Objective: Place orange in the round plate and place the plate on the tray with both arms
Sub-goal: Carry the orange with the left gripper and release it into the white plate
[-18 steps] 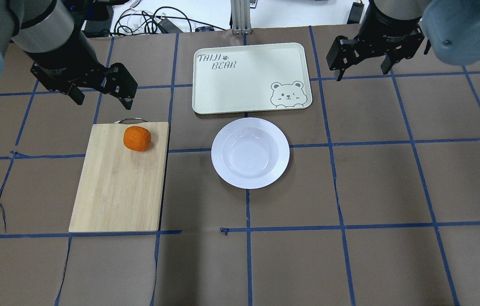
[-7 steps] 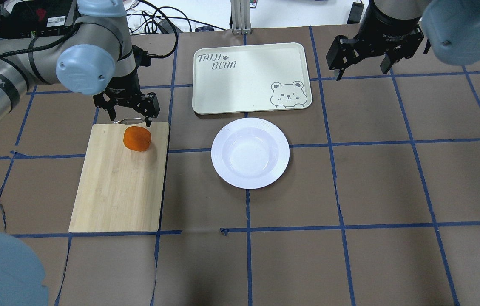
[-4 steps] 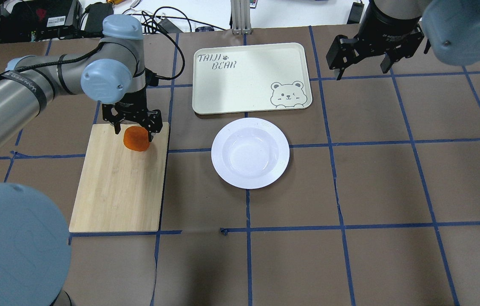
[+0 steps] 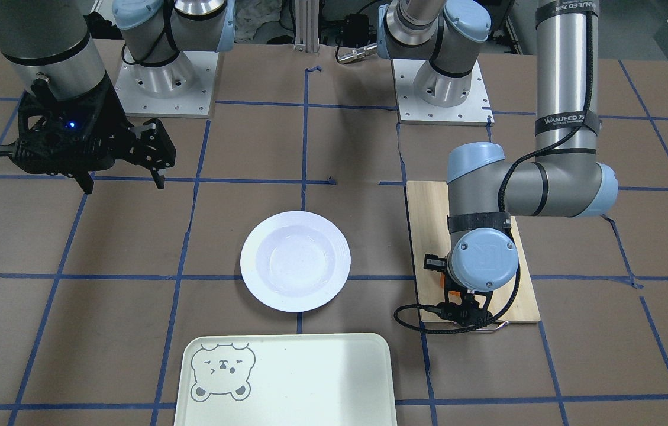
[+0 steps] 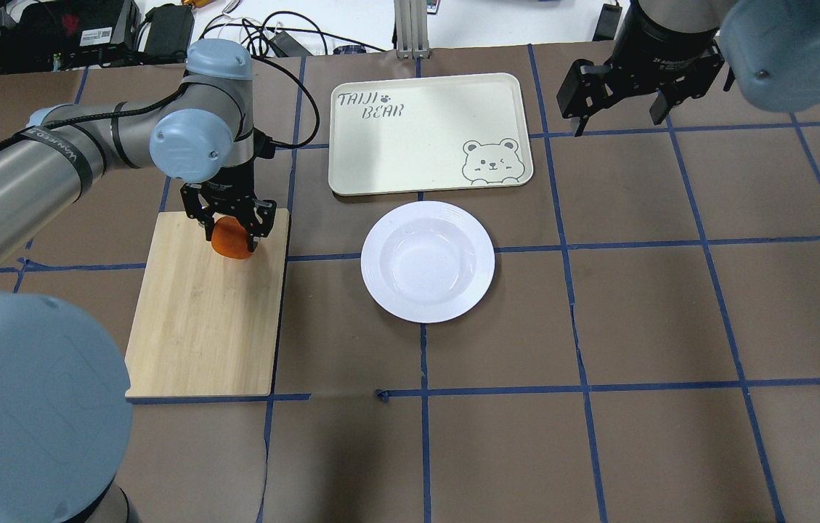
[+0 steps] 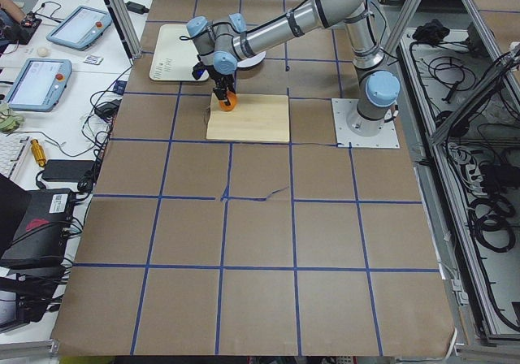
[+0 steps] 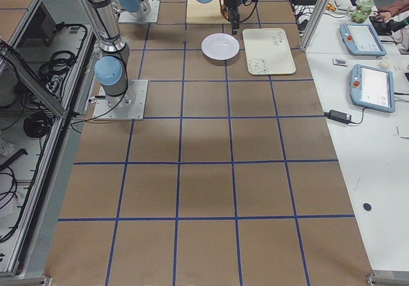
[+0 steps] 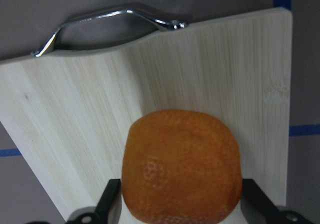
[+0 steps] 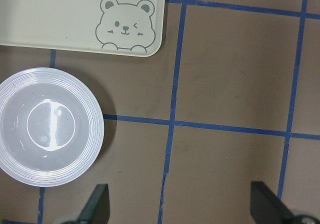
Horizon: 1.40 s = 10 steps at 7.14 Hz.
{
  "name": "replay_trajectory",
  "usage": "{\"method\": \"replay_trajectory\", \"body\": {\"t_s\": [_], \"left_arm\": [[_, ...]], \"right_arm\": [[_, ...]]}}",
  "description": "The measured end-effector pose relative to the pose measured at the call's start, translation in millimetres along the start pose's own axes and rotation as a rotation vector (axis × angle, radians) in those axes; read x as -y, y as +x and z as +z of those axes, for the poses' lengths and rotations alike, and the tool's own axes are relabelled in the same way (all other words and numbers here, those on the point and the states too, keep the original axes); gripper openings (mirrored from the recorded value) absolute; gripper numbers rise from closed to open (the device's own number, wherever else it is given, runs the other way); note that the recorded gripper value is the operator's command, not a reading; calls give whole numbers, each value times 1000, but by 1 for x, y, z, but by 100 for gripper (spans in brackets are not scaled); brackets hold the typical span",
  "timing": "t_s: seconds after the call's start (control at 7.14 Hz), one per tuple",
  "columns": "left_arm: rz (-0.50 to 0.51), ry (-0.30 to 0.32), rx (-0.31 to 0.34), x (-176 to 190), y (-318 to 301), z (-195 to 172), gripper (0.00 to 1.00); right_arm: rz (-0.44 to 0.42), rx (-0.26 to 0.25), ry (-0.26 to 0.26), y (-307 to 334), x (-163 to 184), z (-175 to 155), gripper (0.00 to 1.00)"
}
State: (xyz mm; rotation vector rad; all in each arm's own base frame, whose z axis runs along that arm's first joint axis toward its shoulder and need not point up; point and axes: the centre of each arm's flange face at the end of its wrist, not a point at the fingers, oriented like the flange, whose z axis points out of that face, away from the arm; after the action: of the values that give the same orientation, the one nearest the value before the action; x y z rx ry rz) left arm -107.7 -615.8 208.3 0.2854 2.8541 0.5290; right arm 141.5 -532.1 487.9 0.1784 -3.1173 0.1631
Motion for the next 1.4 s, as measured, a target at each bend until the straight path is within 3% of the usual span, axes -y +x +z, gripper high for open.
{"method": "replay_trajectory", "body": {"t_s": [0.28, 0.7, 1.12, 1.26, 1.4], "left_arm": [[1, 28, -16, -3, 3, -16, 0], [-27, 74, -170, -17, 65, -55, 0], [-257, 60, -261, -33, 185, -67, 0], [-347, 72, -318, -36, 223, -69, 6], [-397, 71, -344, -39, 253, -67, 63]], "right_arm": [[0, 0, 0, 0, 0, 0, 100], [0, 0, 0, 1, 0, 0, 100], [1, -1, 0, 1, 0, 0, 100], [1, -2, 1, 1, 0, 0, 100], [1, -2, 0, 1, 0, 0, 100]]}}
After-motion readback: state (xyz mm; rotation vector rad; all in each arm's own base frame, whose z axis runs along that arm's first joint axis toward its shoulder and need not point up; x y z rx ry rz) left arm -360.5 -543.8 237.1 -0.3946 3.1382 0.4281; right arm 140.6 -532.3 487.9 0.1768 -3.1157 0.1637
